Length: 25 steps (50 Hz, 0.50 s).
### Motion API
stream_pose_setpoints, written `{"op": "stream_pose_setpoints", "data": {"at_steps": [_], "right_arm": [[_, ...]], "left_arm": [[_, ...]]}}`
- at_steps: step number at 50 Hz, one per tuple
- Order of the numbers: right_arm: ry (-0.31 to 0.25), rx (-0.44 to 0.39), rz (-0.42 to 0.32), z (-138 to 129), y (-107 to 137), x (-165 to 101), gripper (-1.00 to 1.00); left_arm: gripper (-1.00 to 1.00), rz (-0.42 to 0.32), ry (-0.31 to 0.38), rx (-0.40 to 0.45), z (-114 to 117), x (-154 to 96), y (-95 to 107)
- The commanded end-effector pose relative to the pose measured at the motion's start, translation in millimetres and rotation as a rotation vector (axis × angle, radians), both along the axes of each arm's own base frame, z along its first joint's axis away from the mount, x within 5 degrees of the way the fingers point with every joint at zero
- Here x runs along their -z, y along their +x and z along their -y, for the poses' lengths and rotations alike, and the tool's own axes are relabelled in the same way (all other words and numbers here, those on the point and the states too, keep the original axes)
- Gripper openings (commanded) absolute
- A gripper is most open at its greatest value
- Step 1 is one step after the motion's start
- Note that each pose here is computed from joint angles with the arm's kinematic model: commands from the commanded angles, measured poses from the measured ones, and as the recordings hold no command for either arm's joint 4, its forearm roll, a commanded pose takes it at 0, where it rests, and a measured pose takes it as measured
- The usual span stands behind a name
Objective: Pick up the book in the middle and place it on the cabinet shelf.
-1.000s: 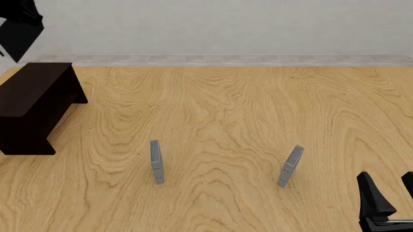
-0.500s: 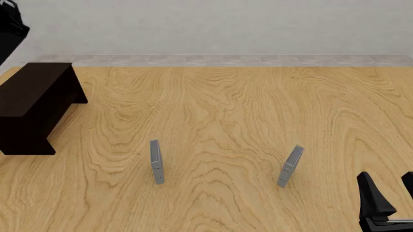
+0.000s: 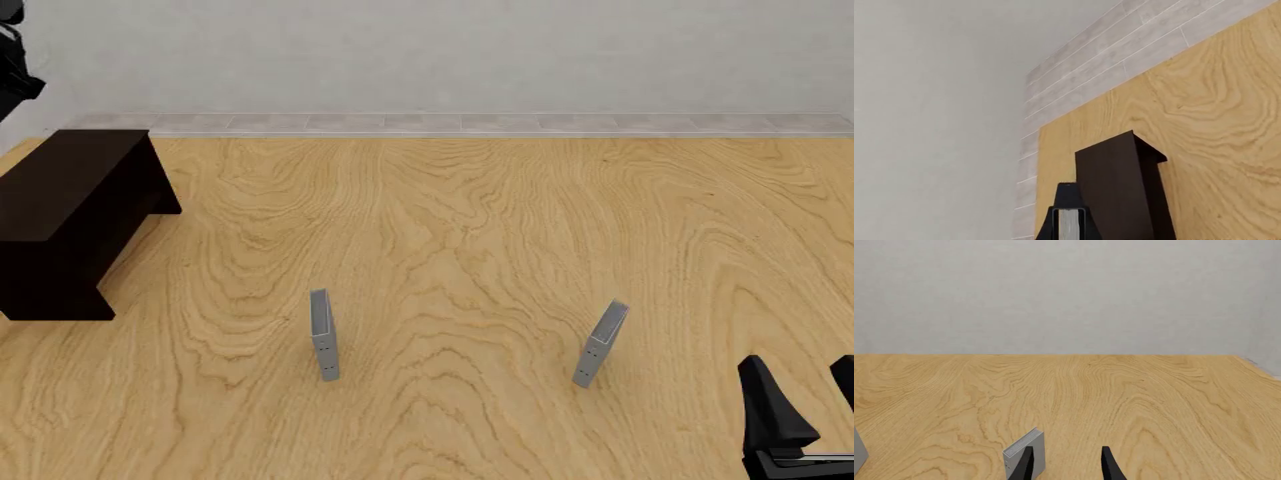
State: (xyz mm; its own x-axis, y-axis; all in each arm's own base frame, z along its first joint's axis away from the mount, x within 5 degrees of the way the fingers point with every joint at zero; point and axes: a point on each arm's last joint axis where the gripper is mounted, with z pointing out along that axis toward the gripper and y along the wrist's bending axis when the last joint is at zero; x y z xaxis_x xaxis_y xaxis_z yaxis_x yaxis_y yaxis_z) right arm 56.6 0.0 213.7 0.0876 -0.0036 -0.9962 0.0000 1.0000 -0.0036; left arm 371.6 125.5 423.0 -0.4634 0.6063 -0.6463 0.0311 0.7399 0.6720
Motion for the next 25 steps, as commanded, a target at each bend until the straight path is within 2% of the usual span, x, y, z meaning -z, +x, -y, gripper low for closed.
{"op": "stream_pose_setpoints", "data": {"at_steps": [1, 7, 11, 13, 15, 17, 18, 23, 25], "right_arm": [[0.0, 0.0, 0.0, 0, 0, 0, 1.0], [0.0, 0.0, 0.0, 0, 0, 0, 1.0], [0.0, 0.0, 0.0, 0, 0, 0, 1.0], [0.0, 0.0, 0.0, 0, 0, 0, 1.0], [0.0, 0.0, 0.0, 0, 0, 0, 1.0], [0.0, 0.0, 0.0, 0, 0, 0, 1.0], [0.0, 0.0, 0.0, 0, 0, 0, 1.0], [0.0, 0.0, 0.0, 0, 0, 0, 1.0], [0.0, 0.0, 0.0, 0, 0, 0, 1.0]], "left_arm": [[-1.0, 0.0, 0.055, -0.032, -18, 8, 0], [-1.0, 0.005, 0.06, -0.025, -18, 12, 6], [-1.0, -0.004, 0.102, -0.001, -16, 21, 9], [-1.0, -0.003, 0.096, -0.001, -15, 21, 11], [-1.0, -0.023, 0.15, 0.017, -17, 32, 11], [-1.0, -0.025, 0.176, 0.02, -20, 35, 12], [-1.0, -0.049, 0.226, 0.038, -21, 45, 11], [-1.0, -0.066, 0.27, 0.051, -23, 55, 12], [-1.0, -0.09, 0.308, 0.068, -24, 67, 11]]}}
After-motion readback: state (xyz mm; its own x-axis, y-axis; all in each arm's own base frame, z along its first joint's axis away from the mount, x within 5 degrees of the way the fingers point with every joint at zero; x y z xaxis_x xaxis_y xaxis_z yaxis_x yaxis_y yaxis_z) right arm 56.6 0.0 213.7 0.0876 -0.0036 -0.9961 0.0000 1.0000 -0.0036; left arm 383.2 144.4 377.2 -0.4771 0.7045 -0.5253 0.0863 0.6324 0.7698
